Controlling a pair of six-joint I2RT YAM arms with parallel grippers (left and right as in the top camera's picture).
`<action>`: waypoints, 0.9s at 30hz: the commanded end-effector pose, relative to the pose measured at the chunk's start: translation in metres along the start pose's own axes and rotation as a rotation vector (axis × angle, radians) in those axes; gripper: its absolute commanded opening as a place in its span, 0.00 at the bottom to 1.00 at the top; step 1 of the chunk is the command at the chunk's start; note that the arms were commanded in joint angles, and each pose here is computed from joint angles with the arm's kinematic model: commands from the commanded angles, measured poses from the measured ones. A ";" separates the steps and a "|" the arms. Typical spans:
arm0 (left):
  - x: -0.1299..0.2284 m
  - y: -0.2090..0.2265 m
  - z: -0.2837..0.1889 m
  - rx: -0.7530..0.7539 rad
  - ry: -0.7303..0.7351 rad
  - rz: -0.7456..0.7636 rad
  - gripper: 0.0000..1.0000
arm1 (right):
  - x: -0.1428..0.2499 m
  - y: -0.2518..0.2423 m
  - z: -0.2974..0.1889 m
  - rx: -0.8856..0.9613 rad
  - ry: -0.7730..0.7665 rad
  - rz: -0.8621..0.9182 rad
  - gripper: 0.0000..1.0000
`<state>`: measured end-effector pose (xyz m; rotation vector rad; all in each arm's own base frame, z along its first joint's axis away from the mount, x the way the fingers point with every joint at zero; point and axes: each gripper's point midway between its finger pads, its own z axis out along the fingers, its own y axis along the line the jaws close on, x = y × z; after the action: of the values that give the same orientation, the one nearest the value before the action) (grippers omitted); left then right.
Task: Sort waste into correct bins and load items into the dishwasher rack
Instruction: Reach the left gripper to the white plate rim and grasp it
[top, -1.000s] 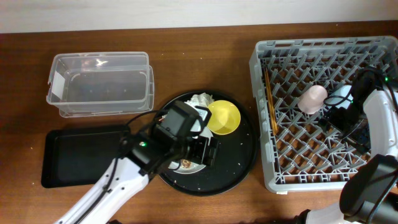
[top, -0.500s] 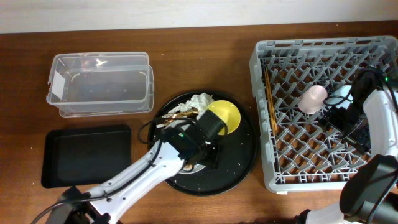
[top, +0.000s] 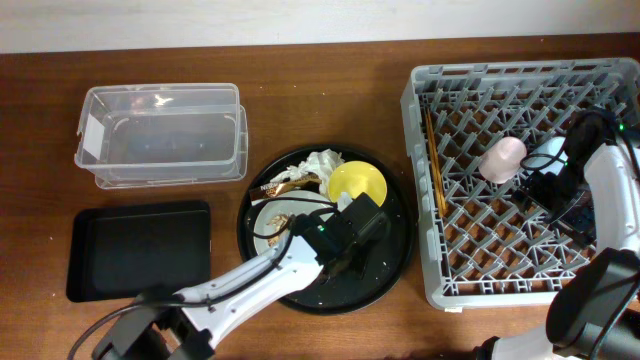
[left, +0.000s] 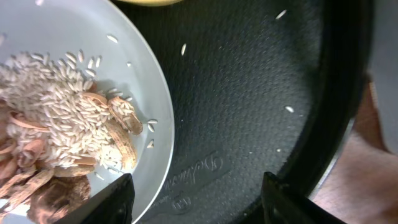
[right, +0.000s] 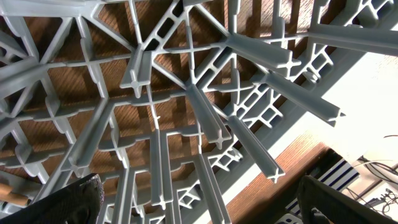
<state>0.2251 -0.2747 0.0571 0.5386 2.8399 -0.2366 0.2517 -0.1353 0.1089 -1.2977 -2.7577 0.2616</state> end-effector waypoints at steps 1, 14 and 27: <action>-0.002 0.000 0.008 -0.019 0.004 -0.015 0.61 | -0.001 -0.001 0.001 0.003 0.004 0.011 0.98; 0.003 0.001 0.024 -0.036 0.035 -0.009 0.58 | -0.001 -0.001 0.001 0.003 0.004 0.011 0.98; -0.029 0.011 0.012 -0.131 -0.085 0.026 0.58 | -0.001 -0.001 0.001 0.003 0.004 0.011 0.98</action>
<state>0.2445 -0.2785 0.0467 0.5254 2.8058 -0.1381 0.2517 -0.1353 0.1089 -1.2971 -2.7579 0.2616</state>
